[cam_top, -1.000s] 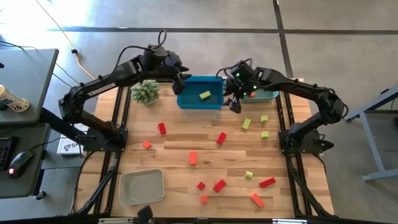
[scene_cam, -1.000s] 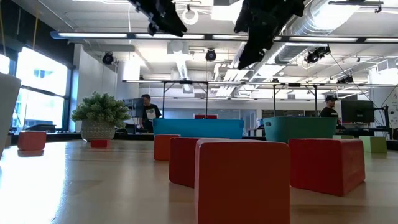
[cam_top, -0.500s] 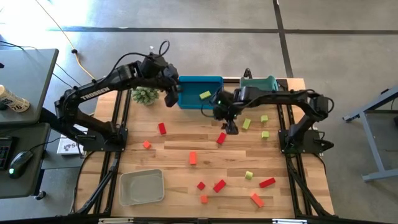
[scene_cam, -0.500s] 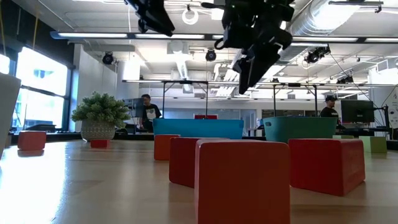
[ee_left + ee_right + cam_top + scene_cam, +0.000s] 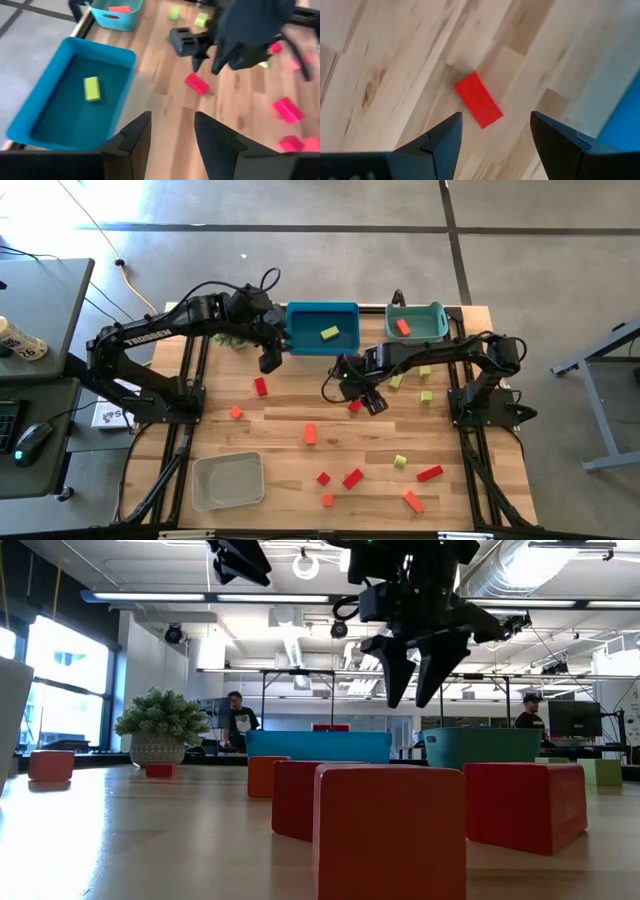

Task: Sort & place blocks by color
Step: Put the red block into the gray bin

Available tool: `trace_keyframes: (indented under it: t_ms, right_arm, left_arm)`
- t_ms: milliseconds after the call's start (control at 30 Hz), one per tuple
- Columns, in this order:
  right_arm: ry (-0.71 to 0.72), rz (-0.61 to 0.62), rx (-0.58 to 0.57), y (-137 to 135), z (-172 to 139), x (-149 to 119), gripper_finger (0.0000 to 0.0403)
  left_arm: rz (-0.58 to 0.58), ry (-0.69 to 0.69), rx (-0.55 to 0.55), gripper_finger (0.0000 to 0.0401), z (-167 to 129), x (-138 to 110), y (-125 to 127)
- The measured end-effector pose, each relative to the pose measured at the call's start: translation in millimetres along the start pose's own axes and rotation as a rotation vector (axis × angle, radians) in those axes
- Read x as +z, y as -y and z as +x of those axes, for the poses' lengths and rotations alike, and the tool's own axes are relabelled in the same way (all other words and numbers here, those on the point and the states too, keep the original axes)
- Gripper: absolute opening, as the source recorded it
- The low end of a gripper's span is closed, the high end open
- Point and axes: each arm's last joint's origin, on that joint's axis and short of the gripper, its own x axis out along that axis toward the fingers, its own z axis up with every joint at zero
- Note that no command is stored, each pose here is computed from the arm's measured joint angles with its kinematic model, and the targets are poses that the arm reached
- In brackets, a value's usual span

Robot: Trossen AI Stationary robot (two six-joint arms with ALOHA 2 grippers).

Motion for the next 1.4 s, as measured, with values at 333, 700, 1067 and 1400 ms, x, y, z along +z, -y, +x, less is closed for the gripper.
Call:
trace_keyframes:
  t_ms: [333,700,1067,1400]
  right_arm:
    - [-0.048,-0.233,0.053,-9,24,8,0.0222]
    - [-0.112,-0.248,0.074,-4,52,8,0.0222]
    - [-0.238,-0.224,0.05,8,79,-2,0.0222]
    - [-0.265,-0.228,0.056,8,87,-3,0.0192]
  left_arm:
    - [-0.125,0.003,-0.069,0.0141,-3,-1,25]
    - [-0.181,0.001,-0.07,0.0141,-3,-3,43]
    - [-0.165,0.001,-0.069,0.0141,-4,-4,49]
    - [-0.162,0.002,-0.069,0.0141,-4,-4,49]
